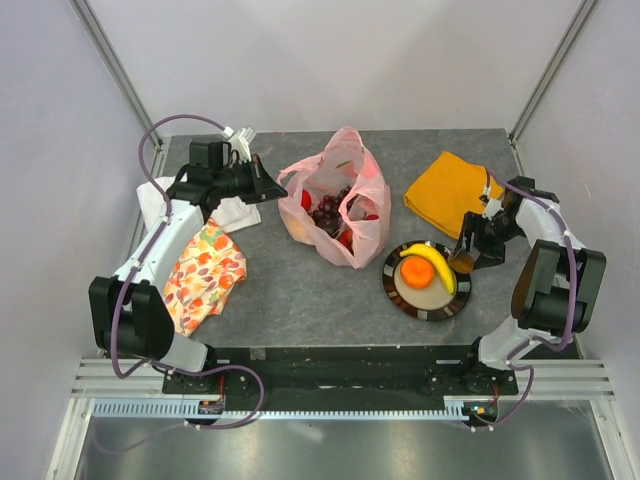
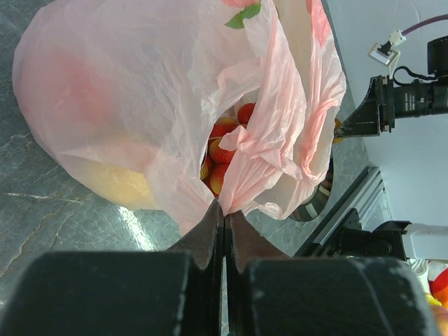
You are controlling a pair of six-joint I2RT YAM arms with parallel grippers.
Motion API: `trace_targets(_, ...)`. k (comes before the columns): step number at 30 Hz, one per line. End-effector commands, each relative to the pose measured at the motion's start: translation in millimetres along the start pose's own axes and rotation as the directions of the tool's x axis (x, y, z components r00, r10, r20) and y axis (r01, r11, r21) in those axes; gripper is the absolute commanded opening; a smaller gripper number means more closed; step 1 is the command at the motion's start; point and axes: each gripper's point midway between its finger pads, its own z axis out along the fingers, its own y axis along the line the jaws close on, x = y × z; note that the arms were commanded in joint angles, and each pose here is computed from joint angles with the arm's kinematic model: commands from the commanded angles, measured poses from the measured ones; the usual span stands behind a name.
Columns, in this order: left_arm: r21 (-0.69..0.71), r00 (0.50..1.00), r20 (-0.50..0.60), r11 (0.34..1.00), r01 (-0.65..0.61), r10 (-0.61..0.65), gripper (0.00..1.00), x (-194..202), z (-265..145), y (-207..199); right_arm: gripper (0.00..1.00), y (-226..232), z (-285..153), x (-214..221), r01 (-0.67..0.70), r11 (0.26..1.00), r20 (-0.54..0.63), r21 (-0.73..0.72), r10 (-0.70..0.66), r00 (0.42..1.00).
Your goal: Take the fake fruits out of the plastic bag
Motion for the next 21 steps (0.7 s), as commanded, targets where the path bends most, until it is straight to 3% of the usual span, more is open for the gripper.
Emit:
trace_targets(1,0.003,0.998,0.040,0.999,-0.054,0.054,0.02,-7,-11,-8,0.62,6,7,-11,-0.066,0.997,0.007,-0.039,0.066,0.998)
trace_targets(5,-0.003,0.997,0.040,0.998,-0.058,0.058,0.02,-8,-9,-6,0.82,2,15,-10,-0.099,0.995,-0.033,-0.021,0.099,0.995)
trace_targets(12,0.000,0.997,0.045,0.998,-0.063,0.063,0.02,-15,-7,-7,0.97,4,7,-9,-0.112,0.993,-0.035,-0.020,0.112,0.993)
trace_targets(17,0.007,0.997,0.048,0.998,-0.067,0.067,0.02,-18,-6,-9,0.98,-5,-41,-50,-0.109,0.994,0.117,-0.023,0.111,0.987)
trace_targets(20,0.019,0.997,0.039,0.998,-0.064,0.063,0.02,-15,-7,-10,0.98,20,-82,-100,0.020,0.994,0.292,-0.107,0.012,0.956)
trace_targets(21,0.019,0.998,0.031,0.998,-0.055,0.055,0.02,-11,-6,-9,0.98,46,-95,-110,0.071,0.978,0.336,-0.197,-0.001,0.942)
